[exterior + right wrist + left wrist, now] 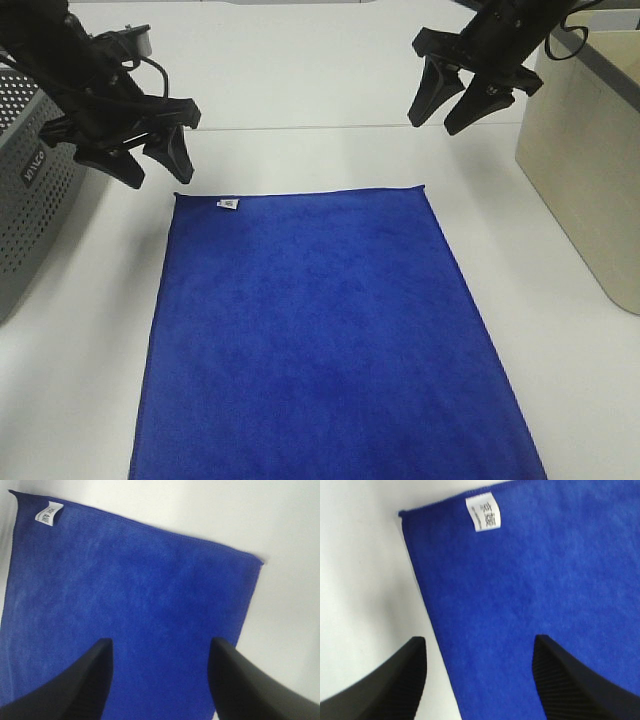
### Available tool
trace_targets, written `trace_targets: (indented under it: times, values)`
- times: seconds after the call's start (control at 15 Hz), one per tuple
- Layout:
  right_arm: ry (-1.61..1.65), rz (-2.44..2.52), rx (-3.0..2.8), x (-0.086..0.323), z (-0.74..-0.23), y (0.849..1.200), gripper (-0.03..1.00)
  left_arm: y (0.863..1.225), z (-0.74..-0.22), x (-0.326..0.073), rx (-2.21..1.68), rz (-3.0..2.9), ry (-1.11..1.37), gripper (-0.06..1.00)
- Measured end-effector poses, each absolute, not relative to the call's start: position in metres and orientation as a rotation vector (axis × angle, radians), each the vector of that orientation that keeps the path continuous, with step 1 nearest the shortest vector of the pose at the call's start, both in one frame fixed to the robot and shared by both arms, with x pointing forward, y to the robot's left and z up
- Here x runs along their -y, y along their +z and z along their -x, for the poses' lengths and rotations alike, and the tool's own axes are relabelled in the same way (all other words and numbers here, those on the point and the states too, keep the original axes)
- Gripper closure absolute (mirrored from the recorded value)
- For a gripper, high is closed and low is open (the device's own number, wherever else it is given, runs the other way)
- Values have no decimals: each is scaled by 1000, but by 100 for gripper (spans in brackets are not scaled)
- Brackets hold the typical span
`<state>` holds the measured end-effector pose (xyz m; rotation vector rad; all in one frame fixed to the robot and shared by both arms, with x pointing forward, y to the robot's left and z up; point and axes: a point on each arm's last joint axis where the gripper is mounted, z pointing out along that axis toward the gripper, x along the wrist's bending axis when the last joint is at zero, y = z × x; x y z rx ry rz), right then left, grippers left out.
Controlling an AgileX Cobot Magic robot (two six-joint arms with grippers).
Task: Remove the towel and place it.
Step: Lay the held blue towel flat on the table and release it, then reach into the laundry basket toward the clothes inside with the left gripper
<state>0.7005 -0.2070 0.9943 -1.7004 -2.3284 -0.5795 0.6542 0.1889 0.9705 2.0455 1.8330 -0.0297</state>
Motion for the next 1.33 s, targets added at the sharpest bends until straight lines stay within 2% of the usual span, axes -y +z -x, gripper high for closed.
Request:
trace_targets:
  times: [0.2,0.47,0.73,0.87,0.93,1.33]
  values:
    - [-572,1683,2339,206,-713,976,39,963,-674,-185,-1809,-1983,33,37]
    - [-551,1629,2380,206,-716,964,39,943,-678,-186,-1810,-2016,15,27]
    - [-484,1659,2414,211,-716,961,39,924,-690,-212,-1902,-1891,-60,27]
    - [-451,1658,2398,211,-719,945,39,921,-698,-223,-1913,-1850,-84,27]
    - [-416,1655,2383,211,-721,930,39,921,-704,-224,-1898,-1850,-87,27]
    - [-390,1654,2371,211,-724,914,39,899,-712,-222,-1907,-1887,-146,27]
